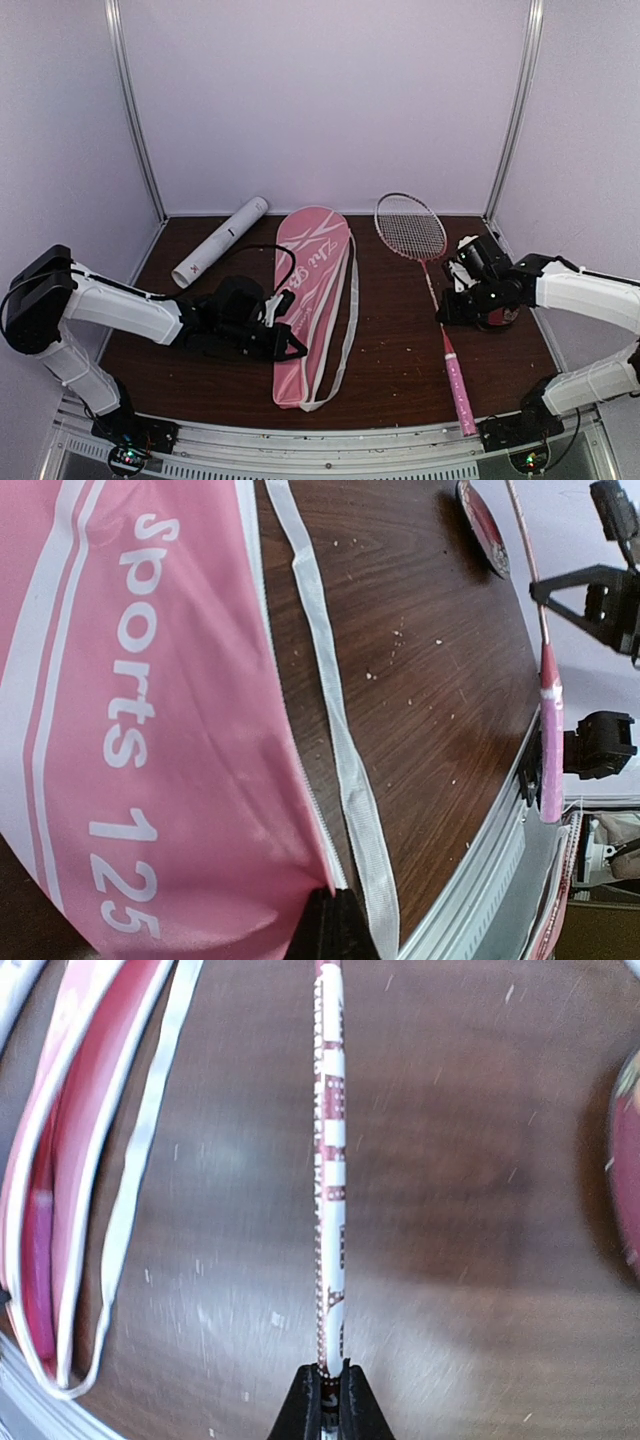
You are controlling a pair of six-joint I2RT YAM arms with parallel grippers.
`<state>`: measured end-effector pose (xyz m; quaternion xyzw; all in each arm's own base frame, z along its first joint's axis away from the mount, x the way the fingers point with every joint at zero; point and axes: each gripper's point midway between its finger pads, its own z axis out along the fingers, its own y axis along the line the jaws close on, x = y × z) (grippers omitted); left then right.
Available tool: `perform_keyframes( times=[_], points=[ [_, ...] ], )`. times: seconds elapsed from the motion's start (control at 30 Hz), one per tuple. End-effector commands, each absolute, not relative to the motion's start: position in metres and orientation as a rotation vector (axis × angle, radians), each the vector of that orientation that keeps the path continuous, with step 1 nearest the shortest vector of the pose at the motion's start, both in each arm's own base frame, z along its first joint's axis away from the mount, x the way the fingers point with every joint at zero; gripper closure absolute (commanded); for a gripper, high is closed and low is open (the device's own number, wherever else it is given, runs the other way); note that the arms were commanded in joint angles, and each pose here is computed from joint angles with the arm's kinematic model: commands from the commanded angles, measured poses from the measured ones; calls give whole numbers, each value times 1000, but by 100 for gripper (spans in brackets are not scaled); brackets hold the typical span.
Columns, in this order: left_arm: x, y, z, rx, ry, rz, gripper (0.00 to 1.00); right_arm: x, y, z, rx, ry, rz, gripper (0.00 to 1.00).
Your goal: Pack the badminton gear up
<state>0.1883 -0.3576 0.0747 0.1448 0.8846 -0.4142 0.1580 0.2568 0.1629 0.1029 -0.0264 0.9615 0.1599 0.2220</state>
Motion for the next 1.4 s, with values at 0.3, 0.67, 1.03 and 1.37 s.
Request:
perform_keyframes(
  times=[0.3, 0.67, 1.03, 1.37],
  points=[
    [205, -362, 128, 404, 2352, -1244, 100, 158, 184, 73, -261, 2787, 388, 100],
    [201, -360, 152, 435, 2291, -1271, 100, 133, 220, 57, -435, 2810, 403, 100],
    [195, -365, 143, 487, 2305, -1307, 100, 154, 283, 86, -477, 2716, 494, 100],
    [189, -372, 136, 559, 2326, -1327, 100, 187, 324, 81, -421, 2692, 498, 100]
  ],
)
